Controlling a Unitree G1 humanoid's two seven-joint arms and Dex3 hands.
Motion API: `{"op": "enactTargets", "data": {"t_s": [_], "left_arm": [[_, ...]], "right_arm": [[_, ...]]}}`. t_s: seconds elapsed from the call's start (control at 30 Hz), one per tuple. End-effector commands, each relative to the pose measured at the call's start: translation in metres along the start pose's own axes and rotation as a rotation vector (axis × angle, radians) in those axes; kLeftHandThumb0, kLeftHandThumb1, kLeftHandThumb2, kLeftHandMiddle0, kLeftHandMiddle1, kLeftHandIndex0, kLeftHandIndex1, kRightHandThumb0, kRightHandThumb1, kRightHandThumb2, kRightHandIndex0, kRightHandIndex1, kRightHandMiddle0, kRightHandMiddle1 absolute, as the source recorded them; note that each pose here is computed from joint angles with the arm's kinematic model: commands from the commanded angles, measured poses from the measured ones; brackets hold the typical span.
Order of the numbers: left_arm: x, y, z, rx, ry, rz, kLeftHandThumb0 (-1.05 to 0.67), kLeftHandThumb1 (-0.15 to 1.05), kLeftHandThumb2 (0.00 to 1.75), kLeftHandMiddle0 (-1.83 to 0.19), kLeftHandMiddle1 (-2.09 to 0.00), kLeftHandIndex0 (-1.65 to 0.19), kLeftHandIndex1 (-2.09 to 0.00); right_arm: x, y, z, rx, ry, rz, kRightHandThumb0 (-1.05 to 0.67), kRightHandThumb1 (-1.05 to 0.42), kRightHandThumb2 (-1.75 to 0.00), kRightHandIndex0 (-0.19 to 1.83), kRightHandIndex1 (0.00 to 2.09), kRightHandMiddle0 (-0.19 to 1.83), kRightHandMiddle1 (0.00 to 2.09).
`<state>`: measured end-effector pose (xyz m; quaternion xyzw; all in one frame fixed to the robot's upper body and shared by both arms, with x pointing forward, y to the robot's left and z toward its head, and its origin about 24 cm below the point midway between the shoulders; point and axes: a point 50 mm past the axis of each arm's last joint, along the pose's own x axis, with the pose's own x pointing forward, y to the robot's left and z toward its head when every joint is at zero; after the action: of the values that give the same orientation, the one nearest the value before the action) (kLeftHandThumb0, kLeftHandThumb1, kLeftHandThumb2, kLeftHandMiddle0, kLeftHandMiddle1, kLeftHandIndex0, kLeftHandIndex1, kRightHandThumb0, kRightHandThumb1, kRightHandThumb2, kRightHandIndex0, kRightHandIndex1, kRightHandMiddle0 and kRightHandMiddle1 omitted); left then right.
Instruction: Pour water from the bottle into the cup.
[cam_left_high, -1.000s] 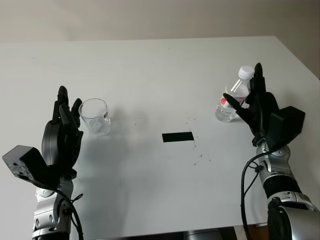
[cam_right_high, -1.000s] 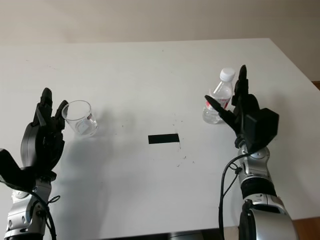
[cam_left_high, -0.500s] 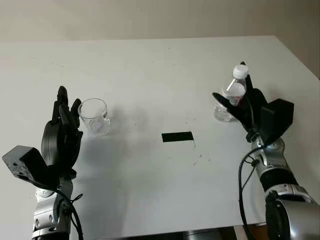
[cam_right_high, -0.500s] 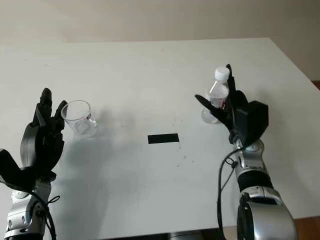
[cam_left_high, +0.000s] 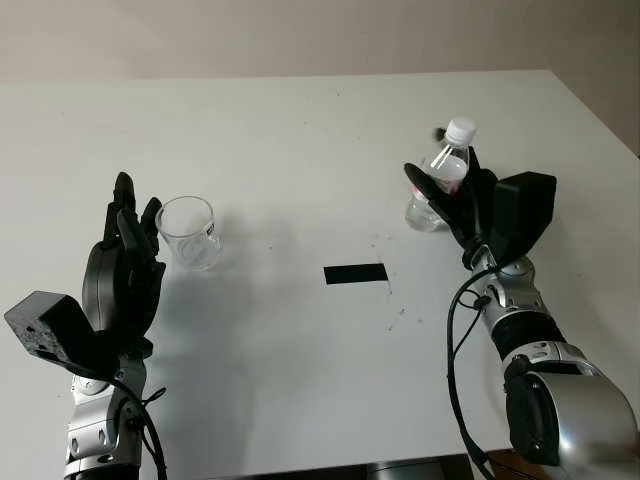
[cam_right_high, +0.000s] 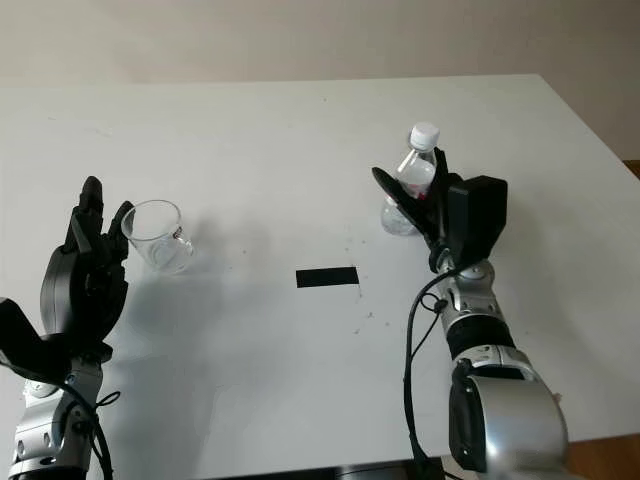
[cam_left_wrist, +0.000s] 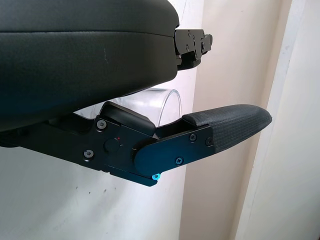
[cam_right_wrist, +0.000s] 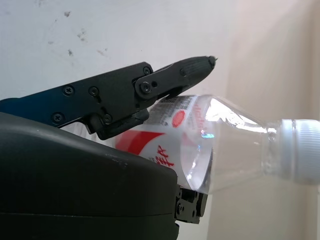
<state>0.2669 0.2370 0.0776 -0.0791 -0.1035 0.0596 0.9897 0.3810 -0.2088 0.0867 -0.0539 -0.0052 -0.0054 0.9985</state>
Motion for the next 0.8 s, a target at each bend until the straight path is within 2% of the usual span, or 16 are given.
{"op": "enactTargets", "data": {"t_s": [0.0, 0.03, 0.13, 0.17, 0.27, 0.33, 0.4, 0.57, 0.77], "left_arm": [[-0.002, 0.000, 0.001, 0.001, -0.015, 0.000, -0.90, 1.05, 0.74, 0.19, -0.40, 0.08, 0.00], [-0.002, 0.000, 0.001, -0.002, -0.015, 0.001, -0.89, 1.05, 0.74, 0.19, -0.38, 0.09, 0.00], [-0.002, 0.000, 0.001, -0.004, -0.016, 0.000, -0.89, 1.05, 0.74, 0.19, -0.37, 0.09, 0.00], [-0.001, -0.001, 0.001, -0.004, -0.017, -0.001, -0.90, 1.05, 0.74, 0.19, -0.37, 0.09, 0.00], [-0.001, -0.001, 0.002, -0.006, -0.014, -0.001, -0.89, 1.05, 0.74, 0.19, -0.36, 0.10, 0.00], [-0.001, -0.001, 0.002, -0.003, -0.016, 0.000, -0.89, 1.05, 0.74, 0.19, -0.35, 0.10, 0.00], [0.000, -0.001, 0.002, -0.003, -0.015, 0.002, -0.89, 1.05, 0.75, 0.19, -0.37, 0.10, 0.00], [0.001, -0.002, 0.001, -0.004, -0.013, 0.002, -0.90, 1.05, 0.74, 0.19, -0.36, 0.10, 0.00], [0.001, -0.004, 0.001, -0.006, -0.012, -0.001, -0.89, 1.05, 0.75, 0.19, -0.39, 0.09, 0.00]], "right_arm": [[0.002, -0.004, 0.003, -0.061, 0.016, 0.005, -0.40, -0.97, -0.06, 0.40, 2.08, 0.12, 2.08], [0.002, -0.005, 0.002, -0.091, 0.024, 0.011, -0.40, -0.98, -0.06, 0.59, 2.09, 0.22, 2.09], [0.001, -0.007, 0.001, -0.101, 0.033, 0.033, -0.37, -1.03, -0.07, 0.91, 2.09, 0.42, 2.09], [0.001, -0.007, 0.001, -0.097, 0.032, 0.041, -0.35, -1.04, -0.10, 1.07, 2.09, 0.54, 2.09], [0.000, -0.007, 0.000, -0.116, 0.027, 0.051, -0.31, -1.05, -0.19, 1.31, 2.09, 0.94, 2.09], [0.000, -0.006, 0.001, -0.145, 0.024, 0.056, -0.28, -1.05, -0.23, 1.35, 2.09, 1.04, 2.09], [0.000, -0.005, 0.001, -0.173, 0.021, 0.059, -0.26, -1.05, -0.25, 1.33, 2.09, 1.07, 2.09], [0.001, -0.003, 0.002, -0.193, 0.013, 0.046, -0.23, -1.05, -0.27, 1.10, 2.09, 0.94, 2.09], [0.010, 0.009, 0.018, -0.243, -0.037, 0.063, -0.22, -1.05, -0.26, 1.07, 2.09, 0.91, 2.09]]}}
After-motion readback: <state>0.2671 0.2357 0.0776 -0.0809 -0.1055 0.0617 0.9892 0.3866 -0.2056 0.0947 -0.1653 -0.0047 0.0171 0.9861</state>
